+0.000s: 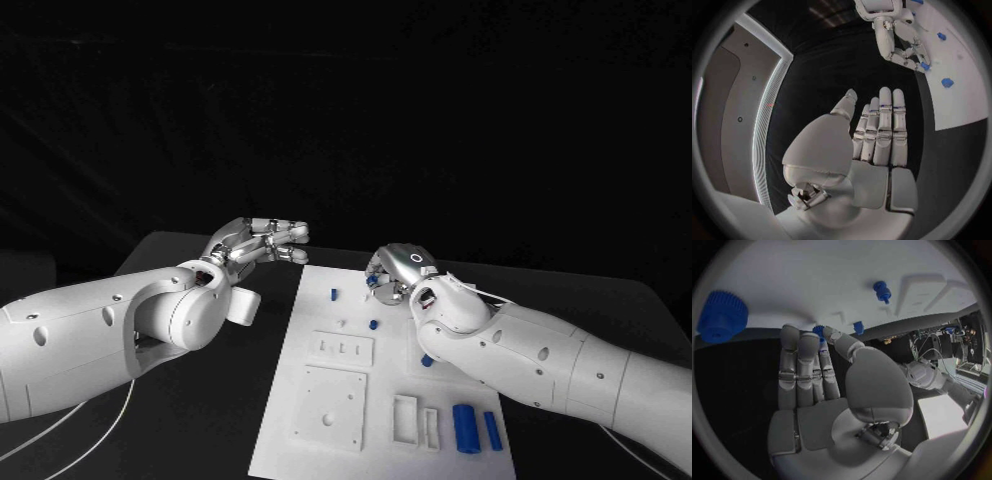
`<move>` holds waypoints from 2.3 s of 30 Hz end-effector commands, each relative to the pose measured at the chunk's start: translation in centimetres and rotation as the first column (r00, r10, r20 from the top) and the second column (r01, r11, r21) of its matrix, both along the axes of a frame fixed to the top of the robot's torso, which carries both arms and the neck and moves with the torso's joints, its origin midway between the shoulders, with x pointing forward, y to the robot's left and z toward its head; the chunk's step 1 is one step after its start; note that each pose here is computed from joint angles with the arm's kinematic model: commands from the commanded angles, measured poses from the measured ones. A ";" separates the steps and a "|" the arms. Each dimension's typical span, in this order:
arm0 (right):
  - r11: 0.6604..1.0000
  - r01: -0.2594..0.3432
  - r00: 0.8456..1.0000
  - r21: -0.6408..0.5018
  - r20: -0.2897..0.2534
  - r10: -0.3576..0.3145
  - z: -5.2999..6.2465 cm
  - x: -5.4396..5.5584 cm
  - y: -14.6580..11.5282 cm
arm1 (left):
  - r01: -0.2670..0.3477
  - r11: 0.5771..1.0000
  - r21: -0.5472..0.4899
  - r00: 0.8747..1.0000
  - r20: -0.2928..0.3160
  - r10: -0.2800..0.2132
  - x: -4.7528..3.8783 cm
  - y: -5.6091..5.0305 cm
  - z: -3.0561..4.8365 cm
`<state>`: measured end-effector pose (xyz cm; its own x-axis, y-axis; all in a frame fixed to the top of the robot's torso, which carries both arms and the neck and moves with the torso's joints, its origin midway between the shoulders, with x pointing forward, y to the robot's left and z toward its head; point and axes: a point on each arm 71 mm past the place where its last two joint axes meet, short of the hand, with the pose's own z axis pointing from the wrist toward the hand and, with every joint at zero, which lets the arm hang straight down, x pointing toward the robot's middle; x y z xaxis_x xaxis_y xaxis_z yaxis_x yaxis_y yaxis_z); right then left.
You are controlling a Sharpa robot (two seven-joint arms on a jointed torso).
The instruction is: Assemble the parts on the task board
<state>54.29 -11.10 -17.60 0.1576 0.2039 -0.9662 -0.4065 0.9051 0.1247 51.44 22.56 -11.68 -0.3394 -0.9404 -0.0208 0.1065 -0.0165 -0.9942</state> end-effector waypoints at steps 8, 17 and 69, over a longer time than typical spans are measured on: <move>1.000 -0.009 1.000 -0.025 -0.014 0.008 -0.4 0.1 0.0 | 0.023 1.000 0.000 1.000 0.006 -0.023 0.12 -0.4 0.24; 1.000 -0.010 1.000 0.025 -0.021 0.011 -0.4 0.2 -0.3 | 0.021 1.000 0.001 1.000 0.005 -0.021 0.15 -0.3 0.23; 0.994 0.096 0.974 0.050 -0.208 -0.083 1.2 -0.1 -10.3 | -0.012 1.000 0.004 1.000 0.009 0.012 0.75 1.2 0.14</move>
<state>54.17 -21.59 -16.05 0.0151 0.2663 -0.9638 -0.2711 0.9289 0.2524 52.25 24.05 -11.75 -0.3116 -0.9497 -0.0317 0.1058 -0.0015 -0.9944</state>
